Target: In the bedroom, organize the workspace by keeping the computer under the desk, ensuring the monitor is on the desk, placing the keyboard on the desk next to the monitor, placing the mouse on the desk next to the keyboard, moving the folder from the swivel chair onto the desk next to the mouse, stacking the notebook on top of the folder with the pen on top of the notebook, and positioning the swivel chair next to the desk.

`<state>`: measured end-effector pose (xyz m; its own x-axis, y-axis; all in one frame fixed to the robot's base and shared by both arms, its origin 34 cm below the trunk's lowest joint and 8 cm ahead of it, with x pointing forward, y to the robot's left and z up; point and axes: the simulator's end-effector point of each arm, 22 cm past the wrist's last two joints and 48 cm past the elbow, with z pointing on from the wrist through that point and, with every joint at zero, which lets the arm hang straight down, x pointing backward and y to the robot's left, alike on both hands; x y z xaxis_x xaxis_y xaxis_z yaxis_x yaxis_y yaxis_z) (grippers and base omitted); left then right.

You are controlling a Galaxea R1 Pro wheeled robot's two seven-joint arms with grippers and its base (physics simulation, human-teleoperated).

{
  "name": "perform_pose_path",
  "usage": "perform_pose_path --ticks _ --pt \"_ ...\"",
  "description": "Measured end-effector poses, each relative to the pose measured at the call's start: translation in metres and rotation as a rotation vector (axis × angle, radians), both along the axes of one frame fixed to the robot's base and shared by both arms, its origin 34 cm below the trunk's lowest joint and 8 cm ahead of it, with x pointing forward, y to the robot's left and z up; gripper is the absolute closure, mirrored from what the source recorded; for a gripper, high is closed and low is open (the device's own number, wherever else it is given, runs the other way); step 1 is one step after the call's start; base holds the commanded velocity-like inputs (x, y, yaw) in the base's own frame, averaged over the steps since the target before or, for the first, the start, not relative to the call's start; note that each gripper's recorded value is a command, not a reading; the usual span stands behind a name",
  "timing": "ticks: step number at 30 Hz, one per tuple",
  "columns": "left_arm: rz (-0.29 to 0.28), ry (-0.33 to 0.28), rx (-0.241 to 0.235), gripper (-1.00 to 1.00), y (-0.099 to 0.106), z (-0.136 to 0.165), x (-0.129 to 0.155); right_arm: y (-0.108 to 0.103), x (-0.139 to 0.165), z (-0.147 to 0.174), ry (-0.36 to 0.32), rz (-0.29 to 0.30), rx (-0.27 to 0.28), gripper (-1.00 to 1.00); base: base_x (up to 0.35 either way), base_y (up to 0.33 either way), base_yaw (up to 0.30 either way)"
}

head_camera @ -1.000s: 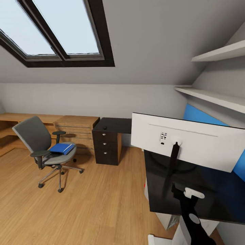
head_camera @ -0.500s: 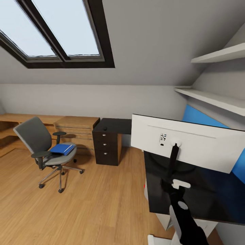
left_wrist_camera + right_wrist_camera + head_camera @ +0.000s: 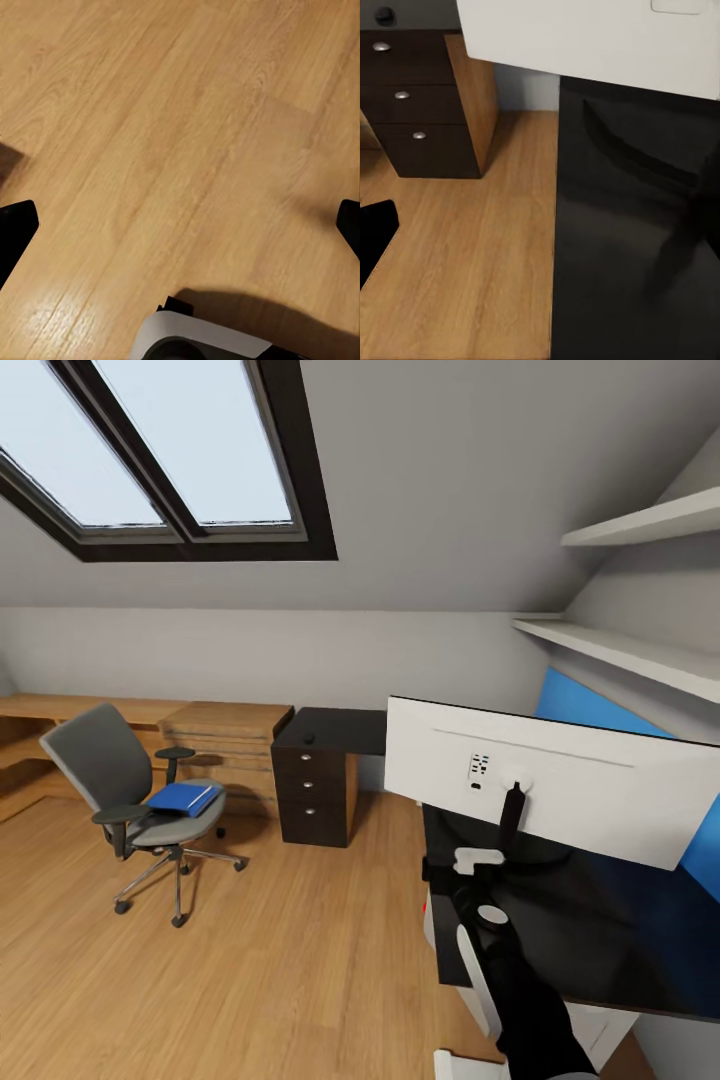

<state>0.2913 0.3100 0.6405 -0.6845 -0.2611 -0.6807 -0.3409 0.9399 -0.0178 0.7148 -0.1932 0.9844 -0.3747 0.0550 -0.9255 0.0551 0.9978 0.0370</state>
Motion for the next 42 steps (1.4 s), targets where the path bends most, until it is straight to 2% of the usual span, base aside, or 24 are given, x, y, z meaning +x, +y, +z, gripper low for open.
perform_pose_path --ticks 10,31,42 --pt "0.0 -0.002 0.003 -1.0 0.0017 0.0006 0.0008 0.0064 0.001 -0.0002 -0.024 0.007 0.05 -1.0 0.0 0.225 0.0" --pt "0.001 -0.003 0.004 -1.0 0.0033 0.0008 0.0008 0.0042 0.0009 -0.0013 -0.025 0.002 0.052 -1.0 0.045 0.302 0.0" --pt "0.001 -0.002 0.003 -1.0 0.0023 0.0063 -0.0012 0.0024 -0.0005 0.0054 -0.027 -0.001 0.05 -1.0 0.008 0.024 0.0"
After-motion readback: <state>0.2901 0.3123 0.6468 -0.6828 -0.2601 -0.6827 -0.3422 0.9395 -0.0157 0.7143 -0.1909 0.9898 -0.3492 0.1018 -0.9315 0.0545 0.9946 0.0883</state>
